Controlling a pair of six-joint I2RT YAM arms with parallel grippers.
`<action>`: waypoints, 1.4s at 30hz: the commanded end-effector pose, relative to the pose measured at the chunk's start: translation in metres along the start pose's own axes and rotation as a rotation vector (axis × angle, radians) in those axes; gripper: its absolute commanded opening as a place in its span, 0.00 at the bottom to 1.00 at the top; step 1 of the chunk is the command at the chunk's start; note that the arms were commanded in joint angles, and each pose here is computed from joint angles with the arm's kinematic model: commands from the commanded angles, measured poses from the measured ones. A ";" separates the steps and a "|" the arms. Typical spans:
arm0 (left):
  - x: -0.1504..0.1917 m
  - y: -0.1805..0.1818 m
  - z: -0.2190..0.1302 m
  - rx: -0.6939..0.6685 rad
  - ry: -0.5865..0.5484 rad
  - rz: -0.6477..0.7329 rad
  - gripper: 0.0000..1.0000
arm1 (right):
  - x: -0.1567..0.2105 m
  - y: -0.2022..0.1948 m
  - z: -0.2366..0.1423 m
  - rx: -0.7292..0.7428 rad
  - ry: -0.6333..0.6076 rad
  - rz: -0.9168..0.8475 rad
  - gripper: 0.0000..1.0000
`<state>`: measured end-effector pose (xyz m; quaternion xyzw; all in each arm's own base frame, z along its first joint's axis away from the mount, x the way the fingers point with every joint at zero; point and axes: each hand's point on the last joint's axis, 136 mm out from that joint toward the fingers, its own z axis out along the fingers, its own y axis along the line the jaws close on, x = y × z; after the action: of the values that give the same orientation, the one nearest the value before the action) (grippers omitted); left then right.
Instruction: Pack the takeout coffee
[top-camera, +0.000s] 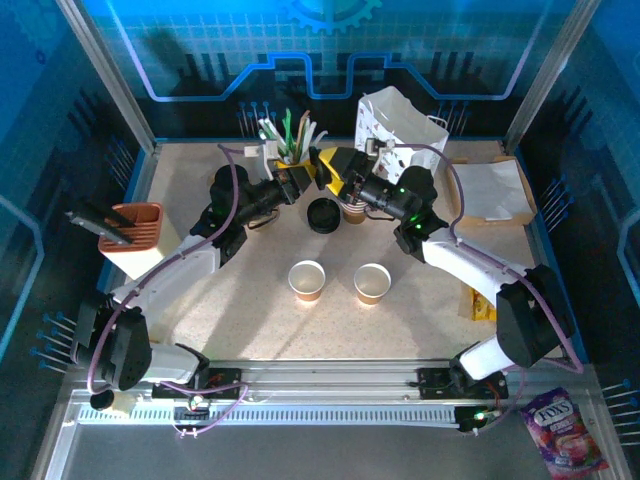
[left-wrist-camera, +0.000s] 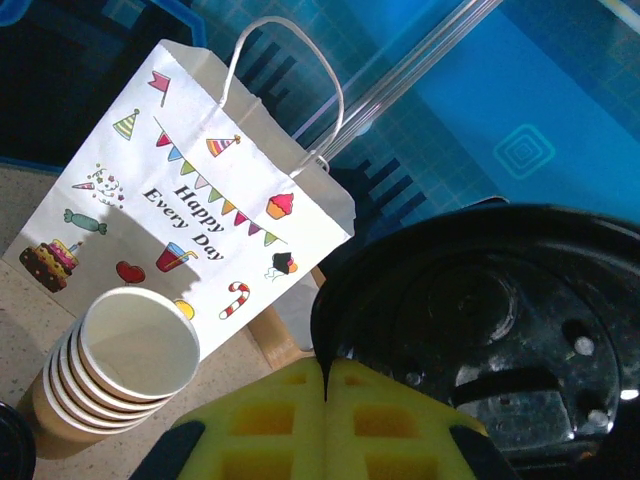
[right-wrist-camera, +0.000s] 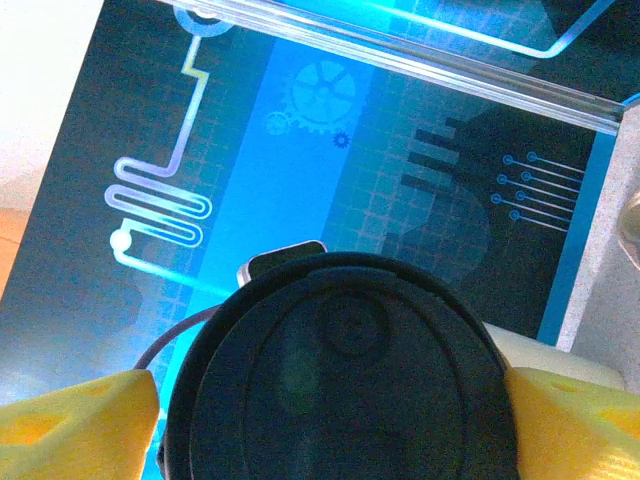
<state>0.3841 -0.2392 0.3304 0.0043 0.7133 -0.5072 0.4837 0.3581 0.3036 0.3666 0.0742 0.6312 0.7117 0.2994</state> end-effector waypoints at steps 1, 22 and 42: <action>0.000 0.005 0.001 -0.015 -0.007 0.007 0.02 | 0.002 0.017 0.001 -0.066 -0.008 -0.021 0.84; 0.005 0.013 0.004 -0.072 0.039 0.031 0.02 | 0.001 0.012 0.007 -0.029 0.008 -0.043 0.82; 0.008 0.019 0.005 -0.081 0.031 0.020 0.14 | -0.004 0.002 0.002 -0.026 -0.016 -0.017 0.59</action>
<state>0.3883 -0.2368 0.3173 -0.0006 0.7345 -0.4832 0.4765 0.3658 0.3059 0.3495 0.0863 0.6463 0.6997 0.2920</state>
